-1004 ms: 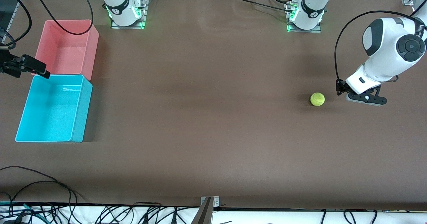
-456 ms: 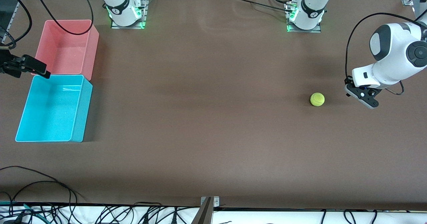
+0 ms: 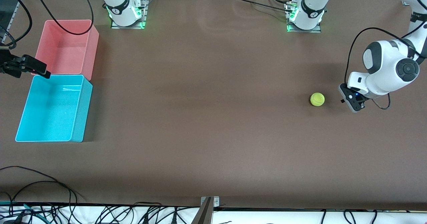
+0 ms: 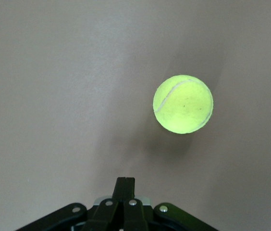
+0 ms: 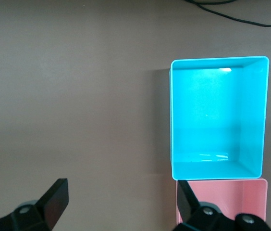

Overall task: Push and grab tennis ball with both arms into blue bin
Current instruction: 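Lower the left gripper beside the yellow tennis ball, then push the tennis ball with the left gripper toward the blue bin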

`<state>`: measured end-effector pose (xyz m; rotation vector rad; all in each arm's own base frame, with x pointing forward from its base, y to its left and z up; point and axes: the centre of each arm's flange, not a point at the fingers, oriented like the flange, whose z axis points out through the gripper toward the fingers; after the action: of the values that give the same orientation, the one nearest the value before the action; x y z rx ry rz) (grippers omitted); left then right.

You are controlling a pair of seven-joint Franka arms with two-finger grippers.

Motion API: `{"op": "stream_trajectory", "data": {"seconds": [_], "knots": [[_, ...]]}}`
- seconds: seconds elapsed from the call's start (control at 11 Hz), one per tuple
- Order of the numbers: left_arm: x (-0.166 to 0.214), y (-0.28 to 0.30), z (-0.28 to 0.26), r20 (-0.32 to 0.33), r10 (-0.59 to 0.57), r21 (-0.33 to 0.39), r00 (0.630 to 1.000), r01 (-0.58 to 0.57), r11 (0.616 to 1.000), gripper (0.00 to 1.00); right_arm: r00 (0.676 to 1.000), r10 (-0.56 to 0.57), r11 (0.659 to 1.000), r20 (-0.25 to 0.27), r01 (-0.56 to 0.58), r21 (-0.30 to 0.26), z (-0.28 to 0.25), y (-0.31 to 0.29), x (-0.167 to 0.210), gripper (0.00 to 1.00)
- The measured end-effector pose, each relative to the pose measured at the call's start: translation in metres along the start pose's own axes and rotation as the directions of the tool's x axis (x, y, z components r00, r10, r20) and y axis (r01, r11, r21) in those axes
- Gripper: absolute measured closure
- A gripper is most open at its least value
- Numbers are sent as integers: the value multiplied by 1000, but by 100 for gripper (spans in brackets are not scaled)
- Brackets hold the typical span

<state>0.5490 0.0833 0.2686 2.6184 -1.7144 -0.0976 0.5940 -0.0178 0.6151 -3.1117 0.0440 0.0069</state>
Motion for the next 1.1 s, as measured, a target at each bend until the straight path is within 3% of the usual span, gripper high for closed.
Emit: {"op": "stream_trajectory", "data": {"seconds": [0.55,1.1], "knots": [[1,-3,49,-19,303,-14,953,-303,953,99,1000,-7,1000,0,7,1,0,-4,0,0],[-7,9,73,-32,349,-52,937,-350,935,99,1000,-10,1000,1,10,1,0,-6,0,0]]}}
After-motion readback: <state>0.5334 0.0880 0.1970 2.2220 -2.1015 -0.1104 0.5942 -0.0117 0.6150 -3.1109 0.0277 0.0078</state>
